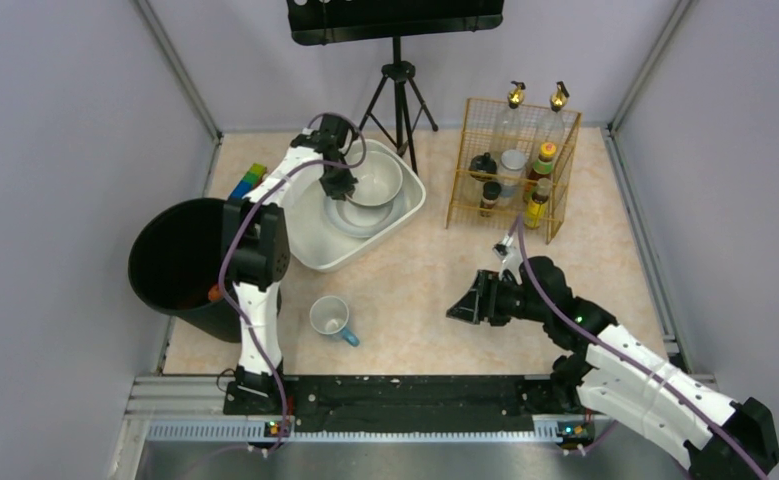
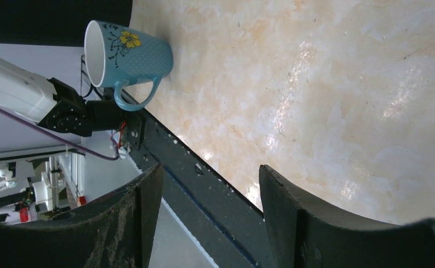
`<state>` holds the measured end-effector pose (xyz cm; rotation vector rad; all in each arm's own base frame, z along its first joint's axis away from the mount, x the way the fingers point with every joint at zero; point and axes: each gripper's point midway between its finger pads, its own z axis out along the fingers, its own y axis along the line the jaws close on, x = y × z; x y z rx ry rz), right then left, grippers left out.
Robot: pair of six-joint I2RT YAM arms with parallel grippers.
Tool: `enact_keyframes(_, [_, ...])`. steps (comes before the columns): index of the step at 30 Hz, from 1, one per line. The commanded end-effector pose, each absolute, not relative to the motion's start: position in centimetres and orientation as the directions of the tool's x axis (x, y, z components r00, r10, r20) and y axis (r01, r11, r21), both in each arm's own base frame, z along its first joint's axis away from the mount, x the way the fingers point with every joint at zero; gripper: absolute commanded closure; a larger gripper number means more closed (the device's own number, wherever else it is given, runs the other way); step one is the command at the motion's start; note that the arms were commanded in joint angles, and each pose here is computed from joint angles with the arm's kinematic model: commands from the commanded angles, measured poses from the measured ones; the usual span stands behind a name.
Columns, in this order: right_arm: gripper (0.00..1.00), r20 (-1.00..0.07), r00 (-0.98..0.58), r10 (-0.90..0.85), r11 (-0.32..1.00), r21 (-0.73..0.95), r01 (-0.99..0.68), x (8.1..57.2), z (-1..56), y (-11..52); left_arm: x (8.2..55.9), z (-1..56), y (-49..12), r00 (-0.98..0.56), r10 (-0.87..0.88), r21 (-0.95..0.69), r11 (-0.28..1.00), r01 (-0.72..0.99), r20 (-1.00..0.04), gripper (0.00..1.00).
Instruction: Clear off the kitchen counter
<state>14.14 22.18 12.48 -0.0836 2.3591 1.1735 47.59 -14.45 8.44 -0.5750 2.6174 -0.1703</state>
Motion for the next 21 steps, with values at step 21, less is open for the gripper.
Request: enact_keyframes(21, [0.37,-0.471,-0.865,0.172,0.606,0.743,-0.284,14.5,13.0,22.8,45.3,6.9,-13.6,-0.815,-0.447,-0.209,0.894,-0.395,-0.37,0.98])
